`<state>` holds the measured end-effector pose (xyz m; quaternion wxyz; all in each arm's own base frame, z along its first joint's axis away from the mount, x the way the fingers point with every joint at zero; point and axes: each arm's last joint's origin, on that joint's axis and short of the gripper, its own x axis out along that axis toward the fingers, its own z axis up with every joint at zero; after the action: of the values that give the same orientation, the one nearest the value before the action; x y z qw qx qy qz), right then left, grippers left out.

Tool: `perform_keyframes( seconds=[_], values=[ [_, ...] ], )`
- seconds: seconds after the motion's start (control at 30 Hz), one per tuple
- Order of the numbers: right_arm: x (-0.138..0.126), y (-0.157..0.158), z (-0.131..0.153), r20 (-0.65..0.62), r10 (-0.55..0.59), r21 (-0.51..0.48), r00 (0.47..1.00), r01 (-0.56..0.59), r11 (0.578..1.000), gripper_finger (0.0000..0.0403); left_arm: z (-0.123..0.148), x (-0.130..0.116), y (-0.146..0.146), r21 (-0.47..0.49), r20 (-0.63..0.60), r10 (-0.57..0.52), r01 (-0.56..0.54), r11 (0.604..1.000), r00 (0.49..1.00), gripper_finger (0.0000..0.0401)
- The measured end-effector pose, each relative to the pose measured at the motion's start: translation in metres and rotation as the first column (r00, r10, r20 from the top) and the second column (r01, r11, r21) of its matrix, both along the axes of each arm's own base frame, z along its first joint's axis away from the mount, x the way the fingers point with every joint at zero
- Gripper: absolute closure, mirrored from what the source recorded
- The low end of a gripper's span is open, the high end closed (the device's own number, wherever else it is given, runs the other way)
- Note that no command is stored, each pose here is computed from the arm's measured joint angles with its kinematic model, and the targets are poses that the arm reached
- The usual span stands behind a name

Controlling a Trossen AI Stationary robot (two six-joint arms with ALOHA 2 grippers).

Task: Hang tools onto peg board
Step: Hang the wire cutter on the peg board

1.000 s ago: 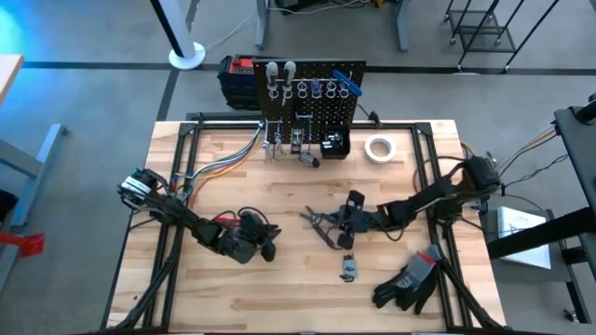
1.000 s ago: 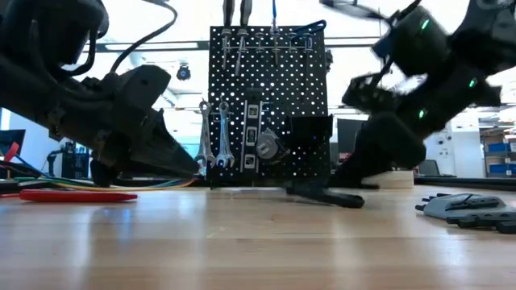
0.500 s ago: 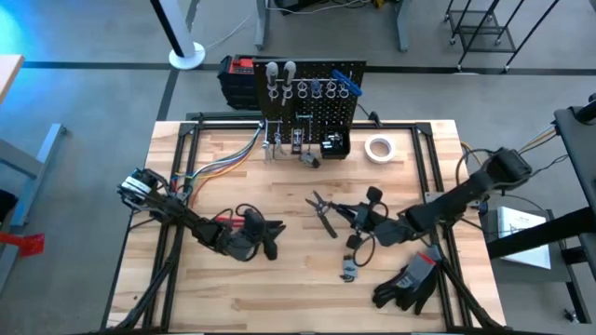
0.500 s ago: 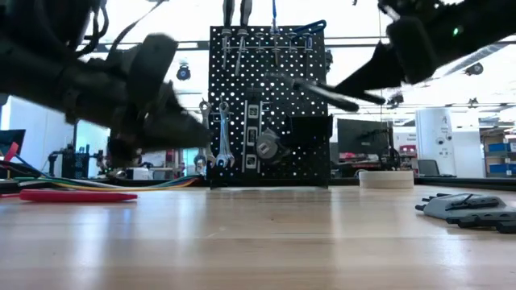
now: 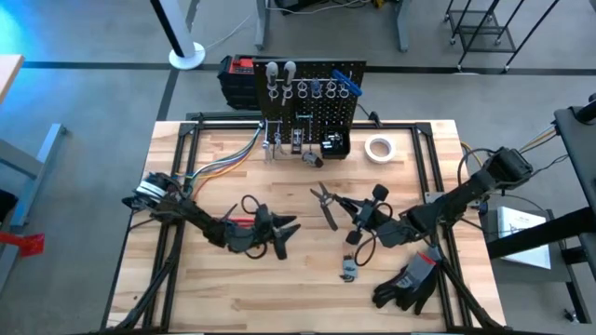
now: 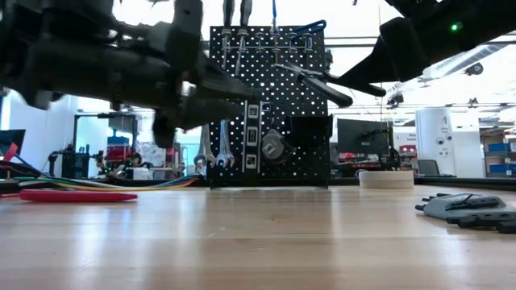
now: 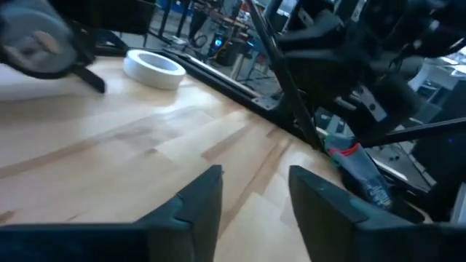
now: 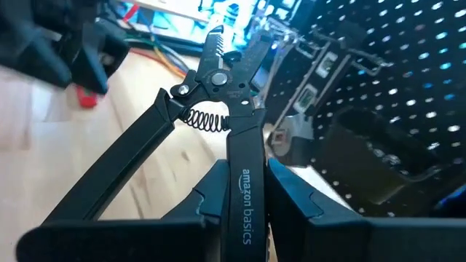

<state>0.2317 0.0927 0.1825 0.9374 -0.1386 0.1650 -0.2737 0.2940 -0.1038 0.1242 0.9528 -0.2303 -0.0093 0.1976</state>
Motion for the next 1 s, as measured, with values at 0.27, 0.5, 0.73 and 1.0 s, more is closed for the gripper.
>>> perform_keyframes(
  seconds=[0.27,0.5,0.73,1.0],
  values=[
    [0.001,0.003,0.007,0.049,-0.010,-0.016,0.999,0.011,1.000,0.0351,-0.007,0.050,0.010,0.033,0.012,0.036,-0.037,0.999,0.999,0.0195],
    [0.001,0.003,0.010,0.065,-0.038,-0.049,0.997,0.041,0.998,0.0351,0.005,0.084,0.025,0.063,0.058,-0.103,0.099,0.993,0.993,0.0196],
    [-0.001,0.007,0.013,0.080,-0.050,-0.062,0.996,0.055,0.997,0.0351,0.011,0.091,0.035,0.082,0.066,-0.105,0.099,0.992,0.992,0.0204],
    [-0.002,0.009,0.014,0.078,-0.052,-0.084,0.996,0.059,0.995,0.0351,0.013,0.091,0.037,0.079,0.071,-0.098,0.092,0.993,0.993,0.0221]
  ],
)
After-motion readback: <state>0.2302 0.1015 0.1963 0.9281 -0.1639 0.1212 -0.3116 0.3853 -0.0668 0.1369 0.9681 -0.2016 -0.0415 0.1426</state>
